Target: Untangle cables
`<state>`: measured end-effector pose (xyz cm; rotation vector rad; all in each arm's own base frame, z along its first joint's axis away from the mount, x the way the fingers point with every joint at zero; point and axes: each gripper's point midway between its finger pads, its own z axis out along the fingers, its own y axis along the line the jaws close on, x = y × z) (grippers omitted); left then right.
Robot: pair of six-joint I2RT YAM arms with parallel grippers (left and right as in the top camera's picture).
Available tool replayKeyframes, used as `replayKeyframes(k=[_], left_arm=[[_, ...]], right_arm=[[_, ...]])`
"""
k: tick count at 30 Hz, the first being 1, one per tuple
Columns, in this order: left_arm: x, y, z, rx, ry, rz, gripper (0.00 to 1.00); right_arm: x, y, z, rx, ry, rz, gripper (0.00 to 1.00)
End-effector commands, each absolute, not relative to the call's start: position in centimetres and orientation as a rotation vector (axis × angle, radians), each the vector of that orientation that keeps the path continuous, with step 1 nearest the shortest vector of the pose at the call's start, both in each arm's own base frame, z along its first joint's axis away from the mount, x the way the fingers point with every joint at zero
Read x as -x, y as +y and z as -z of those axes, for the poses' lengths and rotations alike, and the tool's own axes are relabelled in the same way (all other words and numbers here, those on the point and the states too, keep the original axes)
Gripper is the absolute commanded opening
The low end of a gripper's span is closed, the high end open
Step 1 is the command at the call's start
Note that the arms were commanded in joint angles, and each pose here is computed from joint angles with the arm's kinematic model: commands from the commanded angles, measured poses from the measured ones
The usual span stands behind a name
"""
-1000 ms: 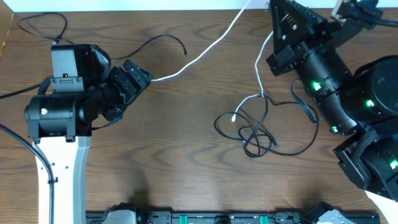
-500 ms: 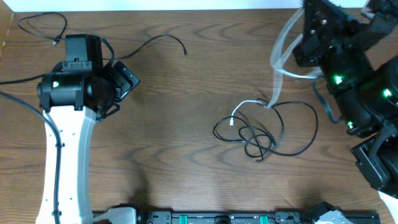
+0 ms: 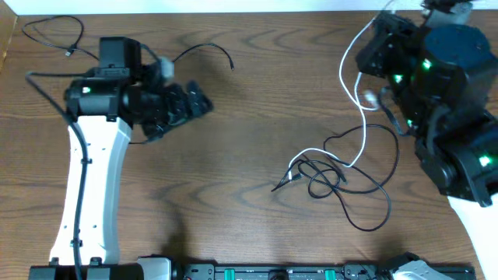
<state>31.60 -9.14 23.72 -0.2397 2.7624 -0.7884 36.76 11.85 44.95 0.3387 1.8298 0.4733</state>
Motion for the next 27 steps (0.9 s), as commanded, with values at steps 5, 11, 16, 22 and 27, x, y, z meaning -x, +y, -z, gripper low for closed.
replayKeyframes(k=[5, 11, 16, 22, 27], left_arm=[[-28.6, -16.6, -25.8, -0.436, 2.64, 1.043, 0.97], [-26.8, -20.5, -25.9, -0.745, 2.554, 1.034, 0.97], [-25.3, -23.3, -26.1, -0.903, 2.492, 1.053, 0.97], [-23.6, -26.8, -26.3, -1.024, 2.422, 1.093, 0.96], [-22.9, -30.3, -27.0, -1.019, 2.363, 1.162, 0.96]], right_arm=[[-39.1, 14.1, -42.0, -0.361, 1.92, -0.544, 0.01], [-40.1, 16.3, -40.4, -0.372, 1.974, -0.668, 0.02], [-40.3, 16.3, -40.7, -0.355, 1.974, -0.713, 0.02], [-40.8, 14.7, -40.6, -0.406, 1.995, -0.829, 0.02], [-41.3, 12.8, -40.8, -0.544, 1.98, -0.942, 0.02]])
